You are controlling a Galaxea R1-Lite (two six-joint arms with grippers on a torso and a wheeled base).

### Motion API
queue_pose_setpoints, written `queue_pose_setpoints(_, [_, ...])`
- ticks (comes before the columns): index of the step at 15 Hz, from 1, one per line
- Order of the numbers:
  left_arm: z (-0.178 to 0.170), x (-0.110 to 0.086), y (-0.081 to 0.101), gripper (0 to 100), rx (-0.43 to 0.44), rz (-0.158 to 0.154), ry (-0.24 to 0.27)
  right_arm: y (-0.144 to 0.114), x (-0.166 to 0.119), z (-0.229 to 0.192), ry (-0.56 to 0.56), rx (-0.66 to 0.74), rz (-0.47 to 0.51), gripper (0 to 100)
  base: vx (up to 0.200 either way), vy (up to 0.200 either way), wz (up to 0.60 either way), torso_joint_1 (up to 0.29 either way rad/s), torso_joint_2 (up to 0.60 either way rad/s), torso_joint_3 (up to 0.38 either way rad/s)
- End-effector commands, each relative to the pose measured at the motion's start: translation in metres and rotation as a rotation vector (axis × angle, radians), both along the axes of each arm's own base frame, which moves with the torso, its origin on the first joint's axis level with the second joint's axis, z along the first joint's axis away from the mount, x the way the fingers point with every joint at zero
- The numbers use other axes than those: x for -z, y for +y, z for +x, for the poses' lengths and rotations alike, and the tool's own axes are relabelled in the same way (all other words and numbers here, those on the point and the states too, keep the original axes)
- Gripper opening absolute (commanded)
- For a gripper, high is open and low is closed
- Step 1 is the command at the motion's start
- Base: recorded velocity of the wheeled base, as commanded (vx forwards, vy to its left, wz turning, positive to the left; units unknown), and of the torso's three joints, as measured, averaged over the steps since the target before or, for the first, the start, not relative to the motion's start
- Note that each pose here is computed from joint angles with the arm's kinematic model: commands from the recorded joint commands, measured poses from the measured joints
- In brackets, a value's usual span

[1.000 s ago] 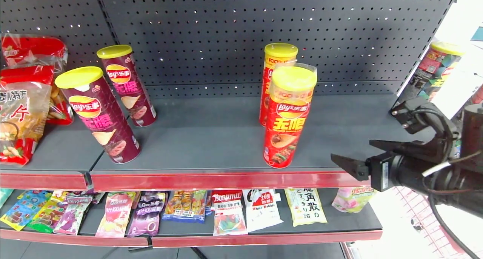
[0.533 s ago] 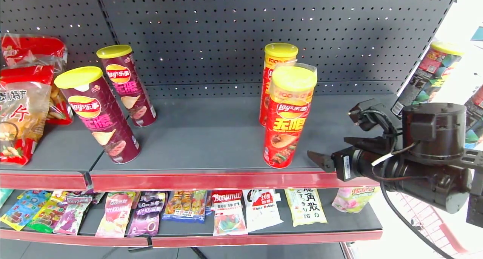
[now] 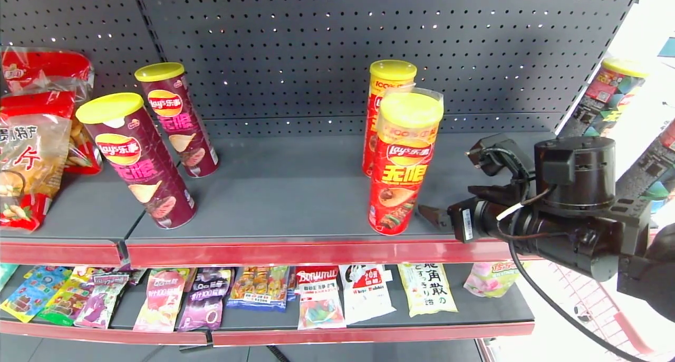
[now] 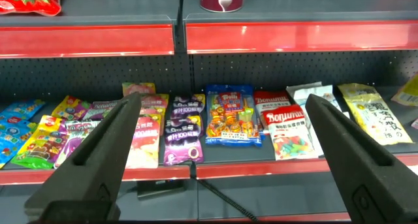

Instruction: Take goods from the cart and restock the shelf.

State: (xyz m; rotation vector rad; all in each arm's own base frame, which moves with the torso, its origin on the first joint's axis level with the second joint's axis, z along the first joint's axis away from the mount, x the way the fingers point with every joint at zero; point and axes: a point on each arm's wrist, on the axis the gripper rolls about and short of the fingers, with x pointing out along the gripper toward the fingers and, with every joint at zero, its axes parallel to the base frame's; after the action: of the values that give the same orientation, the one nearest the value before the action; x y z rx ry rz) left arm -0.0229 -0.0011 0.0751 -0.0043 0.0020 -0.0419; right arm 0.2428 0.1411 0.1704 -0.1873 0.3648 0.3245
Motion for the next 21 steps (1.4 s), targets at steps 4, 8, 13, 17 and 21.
queue_pose_setpoints(4, [0.0,0.0,0.0,100,0.0,0.0,0.001,0.001,0.001,0.001,0.002,-0.001,-0.001,100,0.0,0.0,0.0,0.0,0.0,0.0])
queue_pose_setpoints(8, [0.0,0.0,0.0,100,0.0,0.0,0.001,0.002,0.003,0.002,0.01,-0.004,-0.006,100,0.0,0.0,0.0,0.0,0.0,0.0])
queue_pose_setpoints(13, [0.0,0.0,0.0,100,0.0,0.0,0.001,0.009,0.007,0.004,0.02,-0.021,-0.012,100,0.0,0.0,0.0,0.0,0.0,0.0])
queue_pose_setpoints(17, [0.0,0.0,0.0,100,0.0,0.0,0.001,0.015,0.004,0.008,0.006,-0.031,-0.003,100,0.0,0.0,0.0,0.0,0.0,0.0])
queue_pose_setpoints(21, [0.0,0.0,0.0,100,0.0,0.0,0.001,0.023,0.003,0.008,-0.003,-0.026,-0.011,100,0.0,0.0,0.0,0.0,0.0,0.0])
